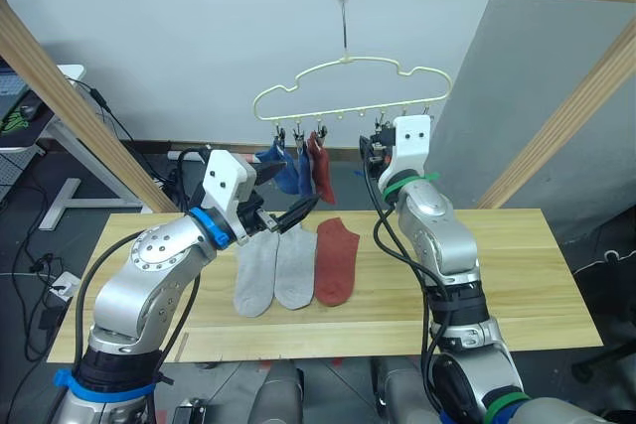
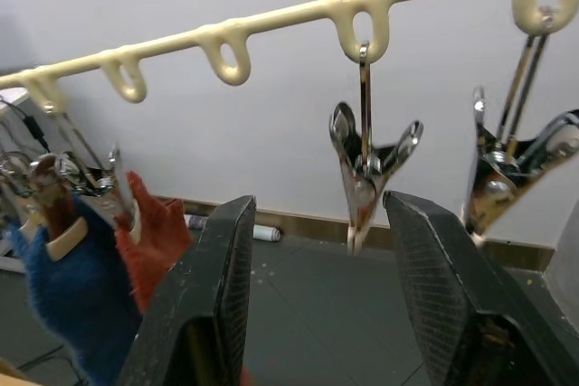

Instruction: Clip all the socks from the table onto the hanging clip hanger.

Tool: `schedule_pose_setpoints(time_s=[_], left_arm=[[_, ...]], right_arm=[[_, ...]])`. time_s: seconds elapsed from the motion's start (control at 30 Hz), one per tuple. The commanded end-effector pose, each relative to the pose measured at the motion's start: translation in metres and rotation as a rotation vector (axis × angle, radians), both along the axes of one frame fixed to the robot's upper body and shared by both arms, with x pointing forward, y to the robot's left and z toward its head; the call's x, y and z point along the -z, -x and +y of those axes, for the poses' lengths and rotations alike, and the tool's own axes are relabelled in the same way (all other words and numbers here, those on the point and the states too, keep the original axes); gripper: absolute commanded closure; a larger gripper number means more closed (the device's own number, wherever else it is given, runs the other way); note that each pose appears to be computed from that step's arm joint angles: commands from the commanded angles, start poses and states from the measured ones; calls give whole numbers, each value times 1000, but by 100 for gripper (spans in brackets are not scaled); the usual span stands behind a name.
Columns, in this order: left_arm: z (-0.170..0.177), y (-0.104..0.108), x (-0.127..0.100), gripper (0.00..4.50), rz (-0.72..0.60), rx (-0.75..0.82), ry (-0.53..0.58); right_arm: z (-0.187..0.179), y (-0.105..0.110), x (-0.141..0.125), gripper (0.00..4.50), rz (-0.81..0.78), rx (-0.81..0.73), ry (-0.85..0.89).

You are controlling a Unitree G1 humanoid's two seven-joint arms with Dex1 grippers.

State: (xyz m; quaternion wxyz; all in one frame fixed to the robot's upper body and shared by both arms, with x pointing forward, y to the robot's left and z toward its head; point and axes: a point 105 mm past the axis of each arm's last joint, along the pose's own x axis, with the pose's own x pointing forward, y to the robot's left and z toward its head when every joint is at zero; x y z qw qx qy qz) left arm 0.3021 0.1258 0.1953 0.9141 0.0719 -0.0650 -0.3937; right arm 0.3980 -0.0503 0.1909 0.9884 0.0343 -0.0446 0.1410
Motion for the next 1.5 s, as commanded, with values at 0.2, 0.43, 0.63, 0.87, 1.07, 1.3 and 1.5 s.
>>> schedule_pose_setpoints(time_s=[0.2, 0.43, 0.63, 0.87, 1.07, 1.3, 1.5], left_arm=[[-5, 5, -30, 0, -89, 19, 38], [-8, 4, -38, 0, -103, 35, 57], [-15, 5, -51, 0, -133, 70, 74], [-15, 4, -49, 0, -126, 69, 74], [-15, 5, -50, 0, -128, 67, 78], [-15, 6, -51, 0, -133, 65, 81], [-14, 5, -51, 0, -133, 63, 81]], right_arm=[[7, 1, -24, 216, -104, -41, -4], [8, 1, -30, 216, -127, -46, -2], [10, -1, -32, 216, -131, -48, -7], [9, -3, -32, 216, -136, -40, -2], [10, -4, -34, 216, -143, -42, 1], [12, -6, -37, 216, -149, -46, 0], [11, -7, -36, 216, -147, -47, 2]])
